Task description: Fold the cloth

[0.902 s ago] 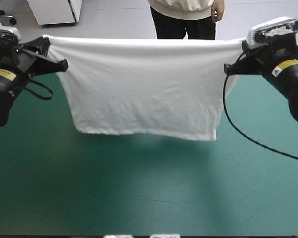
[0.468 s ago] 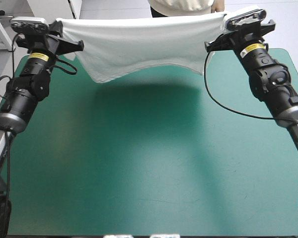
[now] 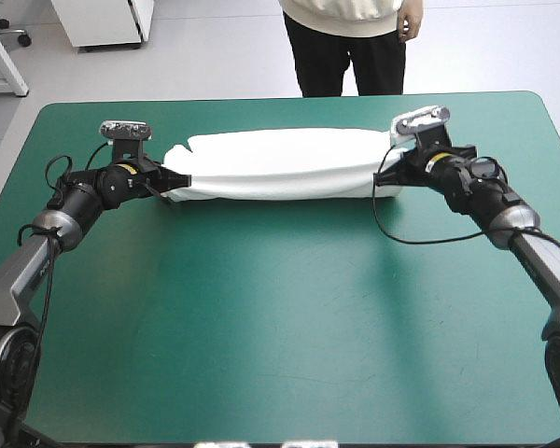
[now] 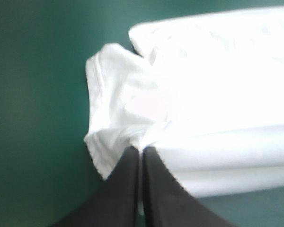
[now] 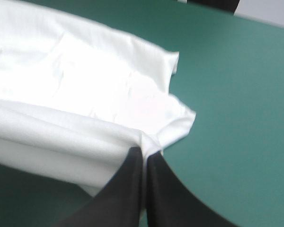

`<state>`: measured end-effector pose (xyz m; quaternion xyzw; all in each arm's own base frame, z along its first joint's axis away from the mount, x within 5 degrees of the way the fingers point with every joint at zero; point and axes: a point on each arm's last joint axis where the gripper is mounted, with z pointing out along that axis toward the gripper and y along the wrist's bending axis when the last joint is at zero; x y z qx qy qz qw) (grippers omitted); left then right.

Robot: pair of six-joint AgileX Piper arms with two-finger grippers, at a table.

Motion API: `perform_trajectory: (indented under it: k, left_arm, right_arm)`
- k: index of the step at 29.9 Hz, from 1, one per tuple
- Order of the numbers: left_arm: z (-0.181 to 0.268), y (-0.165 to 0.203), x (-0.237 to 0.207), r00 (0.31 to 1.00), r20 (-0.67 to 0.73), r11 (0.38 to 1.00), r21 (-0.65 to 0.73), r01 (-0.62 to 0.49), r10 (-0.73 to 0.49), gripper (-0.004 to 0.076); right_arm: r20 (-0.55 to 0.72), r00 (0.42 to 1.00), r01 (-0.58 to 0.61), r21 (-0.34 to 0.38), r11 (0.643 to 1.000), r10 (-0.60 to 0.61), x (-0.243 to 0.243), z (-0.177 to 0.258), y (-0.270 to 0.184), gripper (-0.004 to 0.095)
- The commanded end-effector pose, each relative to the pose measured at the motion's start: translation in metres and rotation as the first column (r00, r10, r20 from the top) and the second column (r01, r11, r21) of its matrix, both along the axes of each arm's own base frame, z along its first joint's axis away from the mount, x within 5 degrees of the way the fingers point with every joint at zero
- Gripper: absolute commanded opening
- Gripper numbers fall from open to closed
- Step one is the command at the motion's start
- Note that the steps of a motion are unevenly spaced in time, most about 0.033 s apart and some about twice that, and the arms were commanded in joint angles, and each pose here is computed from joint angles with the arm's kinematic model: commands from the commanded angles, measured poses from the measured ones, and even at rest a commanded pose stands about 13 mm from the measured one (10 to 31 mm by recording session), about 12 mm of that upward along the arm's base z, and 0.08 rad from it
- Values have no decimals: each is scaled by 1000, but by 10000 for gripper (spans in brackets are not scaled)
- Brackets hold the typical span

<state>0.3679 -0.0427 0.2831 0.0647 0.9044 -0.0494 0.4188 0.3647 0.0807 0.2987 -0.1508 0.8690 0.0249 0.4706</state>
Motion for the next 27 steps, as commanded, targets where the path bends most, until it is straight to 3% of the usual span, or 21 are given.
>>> perform_trajectory:
  k: [1,14,22,27]
  left_arm:
    - [20,2,-20,998,49,999,32,32,-33,-9]
    - [-7,7,-102,978,-182,992,59,111,-99,-9]
    - [-35,3,-136,917,-368,987,-19,157,-152,-9]
    - [-39,-2,-138,911,-368,982,-77,170,-186,-9]
  right_arm:
    - [51,999,5,30,1000,-7,-29,8,-8,-17]
    - [-183,983,8,36,999,-1,-138,-29,-27,-17]
    - [-325,946,21,59,998,-1,-162,-52,-29,-17]
    - [-331,944,27,85,996,3,-163,-53,-28,-3]
